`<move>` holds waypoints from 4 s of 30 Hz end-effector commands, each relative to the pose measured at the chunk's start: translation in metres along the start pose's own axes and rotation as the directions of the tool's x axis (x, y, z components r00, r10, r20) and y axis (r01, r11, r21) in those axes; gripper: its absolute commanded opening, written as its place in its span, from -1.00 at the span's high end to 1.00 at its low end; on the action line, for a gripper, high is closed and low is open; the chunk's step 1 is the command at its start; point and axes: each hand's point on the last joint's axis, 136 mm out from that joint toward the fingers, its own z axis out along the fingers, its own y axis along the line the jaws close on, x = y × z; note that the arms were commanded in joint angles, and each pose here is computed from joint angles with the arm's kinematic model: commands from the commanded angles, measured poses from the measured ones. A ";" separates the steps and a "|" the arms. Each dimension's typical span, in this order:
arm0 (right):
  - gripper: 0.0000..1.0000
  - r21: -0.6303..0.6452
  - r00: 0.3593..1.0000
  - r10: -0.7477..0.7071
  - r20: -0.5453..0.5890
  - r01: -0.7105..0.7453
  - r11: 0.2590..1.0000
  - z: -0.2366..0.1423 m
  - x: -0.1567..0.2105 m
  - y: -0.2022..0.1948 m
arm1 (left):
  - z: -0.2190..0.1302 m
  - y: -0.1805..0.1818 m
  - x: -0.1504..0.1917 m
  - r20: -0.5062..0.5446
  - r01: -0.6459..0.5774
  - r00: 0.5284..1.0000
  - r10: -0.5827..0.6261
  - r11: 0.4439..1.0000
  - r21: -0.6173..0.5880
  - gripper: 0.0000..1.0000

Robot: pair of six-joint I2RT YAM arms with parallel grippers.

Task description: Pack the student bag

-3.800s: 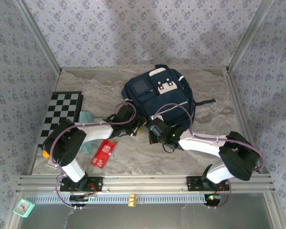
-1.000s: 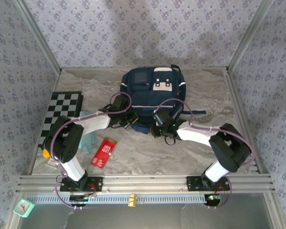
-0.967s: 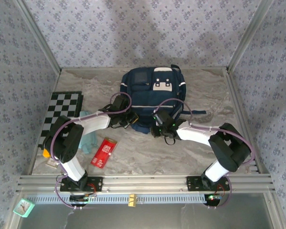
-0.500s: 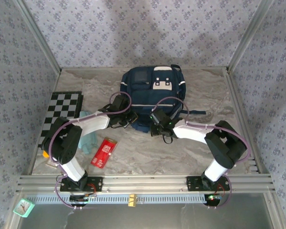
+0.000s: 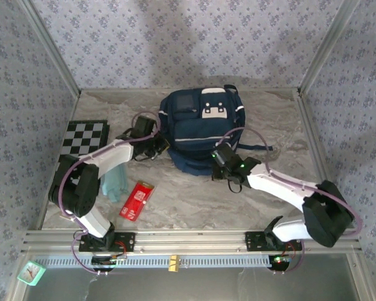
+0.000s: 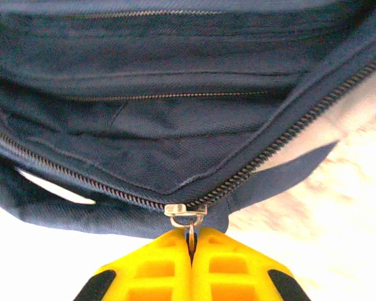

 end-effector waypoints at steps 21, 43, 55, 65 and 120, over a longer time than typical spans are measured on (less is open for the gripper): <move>1.00 -0.242 0.992 -0.082 -0.096 0.056 0.969 0.009 0.005 0.081 | -0.031 -0.013 0.076 -0.053 0.066 0.997 -0.062 0.994 0.092 -0.06; 1.00 0.027 0.983 -0.008 -0.184 0.013 1.000 0.001 0.030 0.024 | 0.018 0.012 0.059 0.047 0.073 0.997 -0.069 0.993 -0.091 1.00; 1.00 -0.009 0.988 -0.033 -0.151 0.032 0.999 -0.017 0.017 0.008 | -0.009 0.018 -0.029 0.116 -0.017 0.993 0.026 0.997 -0.074 1.00; 1.00 -0.295 0.989 -0.126 -0.077 0.098 0.950 0.004 -0.011 0.118 | -0.022 -0.007 -0.066 0.127 -0.132 0.982 0.141 0.989 -0.073 0.63; 0.76 -0.021 0.977 0.202 -0.072 -0.204 0.979 0.007 -0.010 -0.035 | -0.025 0.027 0.042 0.004 -0.058 0.998 0.059 0.985 -0.163 0.63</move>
